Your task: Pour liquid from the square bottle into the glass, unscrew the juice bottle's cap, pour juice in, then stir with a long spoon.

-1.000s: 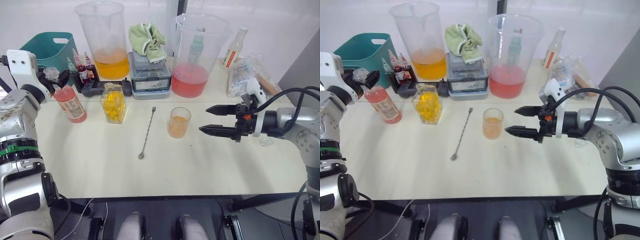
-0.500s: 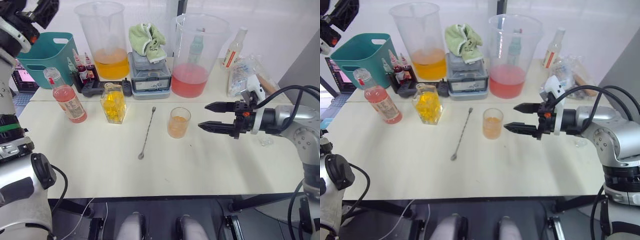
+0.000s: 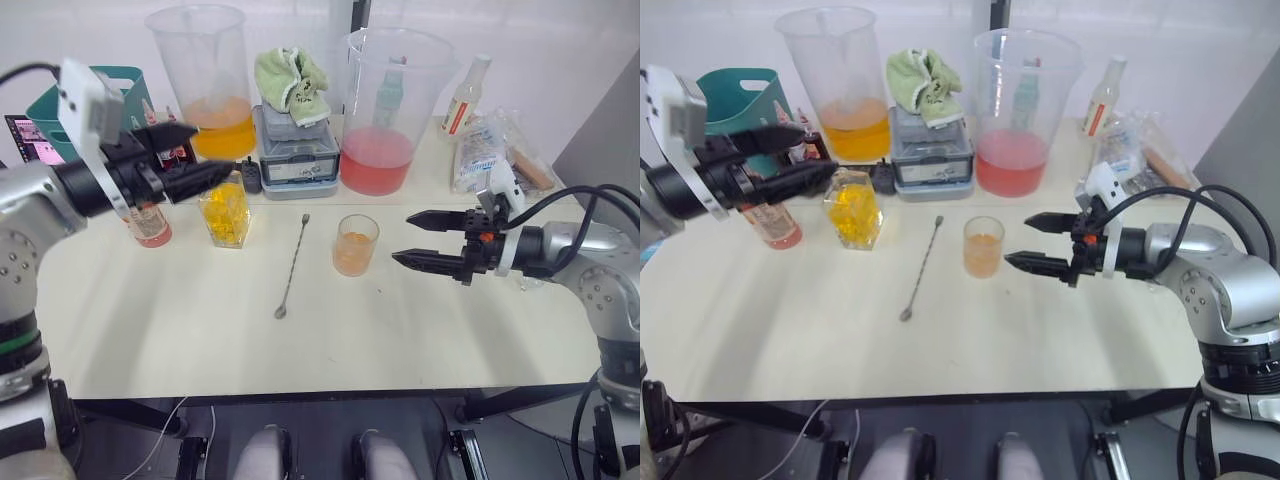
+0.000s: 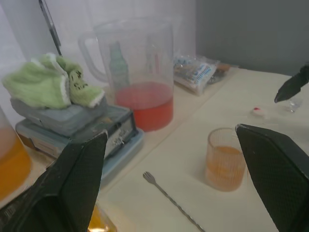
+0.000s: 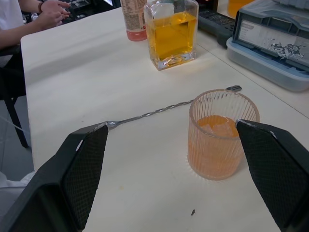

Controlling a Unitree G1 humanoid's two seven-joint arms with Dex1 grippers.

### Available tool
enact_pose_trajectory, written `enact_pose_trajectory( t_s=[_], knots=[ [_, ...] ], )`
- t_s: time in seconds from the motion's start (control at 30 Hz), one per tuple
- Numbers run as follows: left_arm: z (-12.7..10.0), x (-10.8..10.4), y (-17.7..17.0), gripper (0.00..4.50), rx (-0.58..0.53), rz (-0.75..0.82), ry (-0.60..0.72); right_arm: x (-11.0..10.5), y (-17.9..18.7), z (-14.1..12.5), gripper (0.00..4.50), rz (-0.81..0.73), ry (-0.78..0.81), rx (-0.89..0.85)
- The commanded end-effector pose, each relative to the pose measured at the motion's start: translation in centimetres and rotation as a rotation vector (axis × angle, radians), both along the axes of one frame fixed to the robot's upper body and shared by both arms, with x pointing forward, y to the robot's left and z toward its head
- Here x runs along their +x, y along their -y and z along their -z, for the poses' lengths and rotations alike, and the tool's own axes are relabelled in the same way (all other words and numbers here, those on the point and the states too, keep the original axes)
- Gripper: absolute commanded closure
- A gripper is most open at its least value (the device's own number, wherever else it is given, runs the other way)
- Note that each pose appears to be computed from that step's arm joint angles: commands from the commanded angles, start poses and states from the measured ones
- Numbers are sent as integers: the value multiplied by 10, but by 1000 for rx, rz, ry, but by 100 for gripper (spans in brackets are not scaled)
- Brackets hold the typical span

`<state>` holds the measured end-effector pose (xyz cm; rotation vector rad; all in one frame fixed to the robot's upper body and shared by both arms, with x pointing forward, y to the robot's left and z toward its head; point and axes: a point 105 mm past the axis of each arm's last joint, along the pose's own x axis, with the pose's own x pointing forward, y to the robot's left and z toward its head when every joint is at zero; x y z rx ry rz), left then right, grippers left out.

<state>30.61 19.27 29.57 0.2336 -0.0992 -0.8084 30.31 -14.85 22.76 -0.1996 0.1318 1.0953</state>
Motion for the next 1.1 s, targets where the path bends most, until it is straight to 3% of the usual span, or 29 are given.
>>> enact_pose_trajectory(
  t_s=[0.03, 0.17, 0.43, 0.63, 0.83, 1.1],
  knots=[
    [13, -9, 4, 1, 69, 0, 9, -6, 9, -16, 0, 45, 81, 32],
    [62, -17, 1, 1, 107, -26, -96, -15, 23, -4, 0, 118, 85, 32],
    [128, -29, -26, 1, 80, -127, -99, -39, 78, 43, 0, 354, 48, -40],
    [172, -48, -69, 1, -66, -213, -247, -56, 109, 66, 0, 435, 12, 29],
    [187, -57, -85, 1, -71, -310, -255, -59, 117, 70, 0, 469, 4, 82],
    [182, -59, -56, 1, -83, -279, -247, -61, 102, 82, 0, 418, -29, 104]
  ],
)
